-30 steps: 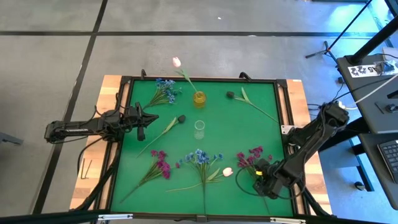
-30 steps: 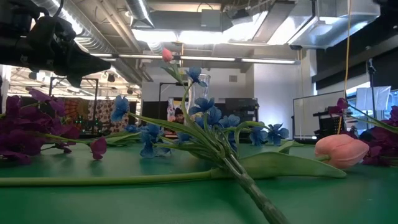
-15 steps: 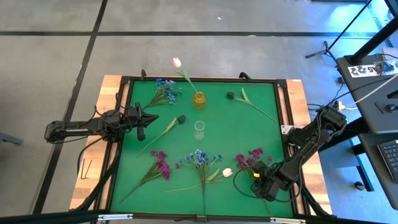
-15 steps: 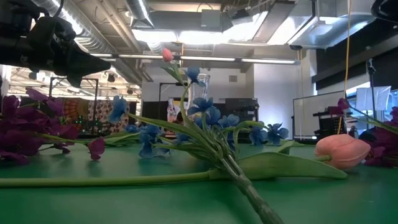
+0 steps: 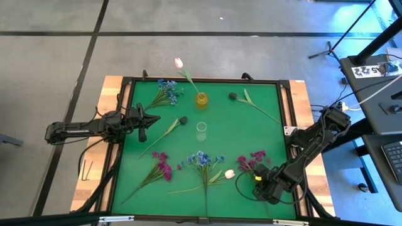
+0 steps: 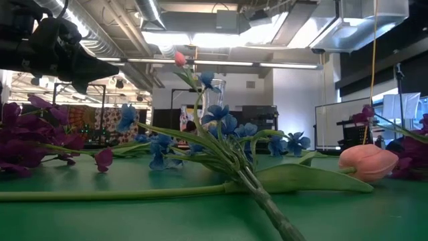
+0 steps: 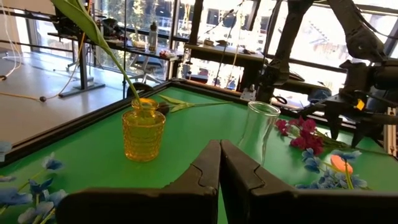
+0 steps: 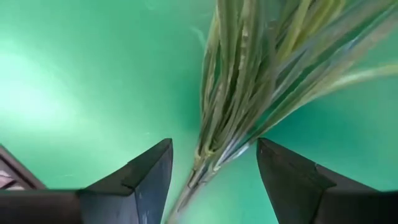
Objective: Sort flowers into vase by color
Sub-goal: Put the right violet flowers into the transparent vase
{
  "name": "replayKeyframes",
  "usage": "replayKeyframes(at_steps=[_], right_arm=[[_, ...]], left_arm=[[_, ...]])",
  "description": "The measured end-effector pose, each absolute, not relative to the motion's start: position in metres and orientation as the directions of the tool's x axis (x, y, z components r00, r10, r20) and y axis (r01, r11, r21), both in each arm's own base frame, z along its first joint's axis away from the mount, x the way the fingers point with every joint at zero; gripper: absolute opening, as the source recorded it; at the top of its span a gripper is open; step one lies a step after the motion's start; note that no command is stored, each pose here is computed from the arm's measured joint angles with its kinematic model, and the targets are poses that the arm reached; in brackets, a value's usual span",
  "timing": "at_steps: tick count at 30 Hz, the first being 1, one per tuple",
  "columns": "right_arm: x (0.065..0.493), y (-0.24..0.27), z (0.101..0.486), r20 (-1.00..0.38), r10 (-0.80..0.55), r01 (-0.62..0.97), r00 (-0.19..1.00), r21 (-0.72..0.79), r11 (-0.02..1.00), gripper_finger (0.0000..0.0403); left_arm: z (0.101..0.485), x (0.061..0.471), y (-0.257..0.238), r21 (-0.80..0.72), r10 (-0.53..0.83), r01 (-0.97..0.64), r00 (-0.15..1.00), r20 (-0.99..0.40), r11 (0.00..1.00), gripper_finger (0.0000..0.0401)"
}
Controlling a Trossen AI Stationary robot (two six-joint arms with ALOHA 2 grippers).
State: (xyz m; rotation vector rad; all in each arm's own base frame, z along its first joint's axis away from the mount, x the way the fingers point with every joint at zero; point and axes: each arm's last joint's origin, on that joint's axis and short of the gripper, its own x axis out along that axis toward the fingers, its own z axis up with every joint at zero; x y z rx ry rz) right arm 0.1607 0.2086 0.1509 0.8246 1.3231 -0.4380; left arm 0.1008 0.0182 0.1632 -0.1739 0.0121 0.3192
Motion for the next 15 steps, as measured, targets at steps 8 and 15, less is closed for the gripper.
replayKeyframes(at_steps=[8, 15], right_arm=[[0.164, 0.214, 0.136, -0.972, 0.156, 0.677, 0.176, 0.235, 0.697, 0.0232], [0.170, 0.206, 0.127, -0.988, 0.098, 0.716, 0.123, 0.157, 0.680, 0.0232]], left_arm=[[0.163, 0.101, 0.018, -0.166, 0.311, -0.313, 0.950, -0.038, 0.935, 0.0000], [0.163, 0.101, 0.018, -0.165, 0.319, -0.321, 0.947, -0.036, 0.933, 0.0000]])
